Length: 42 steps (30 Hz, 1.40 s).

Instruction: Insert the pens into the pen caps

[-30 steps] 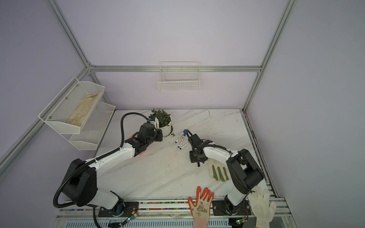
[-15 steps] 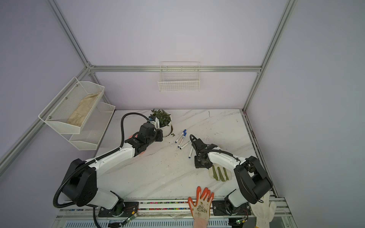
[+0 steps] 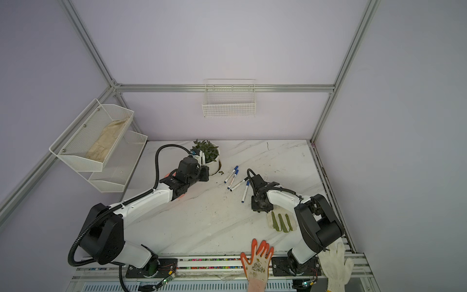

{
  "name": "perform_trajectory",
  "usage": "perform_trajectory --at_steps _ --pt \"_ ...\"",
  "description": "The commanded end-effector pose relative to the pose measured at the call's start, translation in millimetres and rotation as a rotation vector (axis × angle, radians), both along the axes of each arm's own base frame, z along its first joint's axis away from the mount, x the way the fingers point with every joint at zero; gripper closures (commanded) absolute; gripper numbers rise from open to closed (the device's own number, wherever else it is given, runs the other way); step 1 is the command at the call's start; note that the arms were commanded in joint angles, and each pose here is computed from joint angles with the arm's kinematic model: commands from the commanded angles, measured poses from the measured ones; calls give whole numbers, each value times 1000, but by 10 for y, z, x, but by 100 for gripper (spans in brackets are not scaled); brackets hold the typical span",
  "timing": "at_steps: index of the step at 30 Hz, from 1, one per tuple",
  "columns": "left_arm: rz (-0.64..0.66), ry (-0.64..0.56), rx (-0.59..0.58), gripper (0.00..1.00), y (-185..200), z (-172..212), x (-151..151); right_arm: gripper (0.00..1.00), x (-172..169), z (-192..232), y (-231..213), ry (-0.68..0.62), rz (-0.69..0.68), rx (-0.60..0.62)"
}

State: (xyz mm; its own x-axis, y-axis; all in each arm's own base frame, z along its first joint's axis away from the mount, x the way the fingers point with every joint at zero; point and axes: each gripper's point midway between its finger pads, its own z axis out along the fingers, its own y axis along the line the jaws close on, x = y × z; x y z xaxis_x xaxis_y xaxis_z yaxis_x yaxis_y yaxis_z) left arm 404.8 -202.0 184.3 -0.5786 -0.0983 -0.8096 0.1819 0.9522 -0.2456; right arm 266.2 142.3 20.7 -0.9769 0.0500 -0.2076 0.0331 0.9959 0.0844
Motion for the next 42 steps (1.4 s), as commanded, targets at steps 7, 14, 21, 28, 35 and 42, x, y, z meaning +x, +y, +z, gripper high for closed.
perform_trajectory --at_steps 7,14,21,28,35,42 --pt "-219 12 -10 100 -260 -42 -151 100 105 -124 84 14 15 63" --pt "-388 57 -23 100 -453 -216 -377 100 641 480 481 -174 111 219" --pt "-354 96 -28 100 -396 -427 -433 100 765 608 596 -247 126 279" --pt "-367 80 -15 100 -391 -411 -468 96 902 712 616 -294 131 265" --pt "-432 100 -24 100 -509 -457 -490 94 965 725 616 -310 111 274" --pt "-498 146 63 100 -579 -699 -621 92 1048 778 533 -336 93 262"
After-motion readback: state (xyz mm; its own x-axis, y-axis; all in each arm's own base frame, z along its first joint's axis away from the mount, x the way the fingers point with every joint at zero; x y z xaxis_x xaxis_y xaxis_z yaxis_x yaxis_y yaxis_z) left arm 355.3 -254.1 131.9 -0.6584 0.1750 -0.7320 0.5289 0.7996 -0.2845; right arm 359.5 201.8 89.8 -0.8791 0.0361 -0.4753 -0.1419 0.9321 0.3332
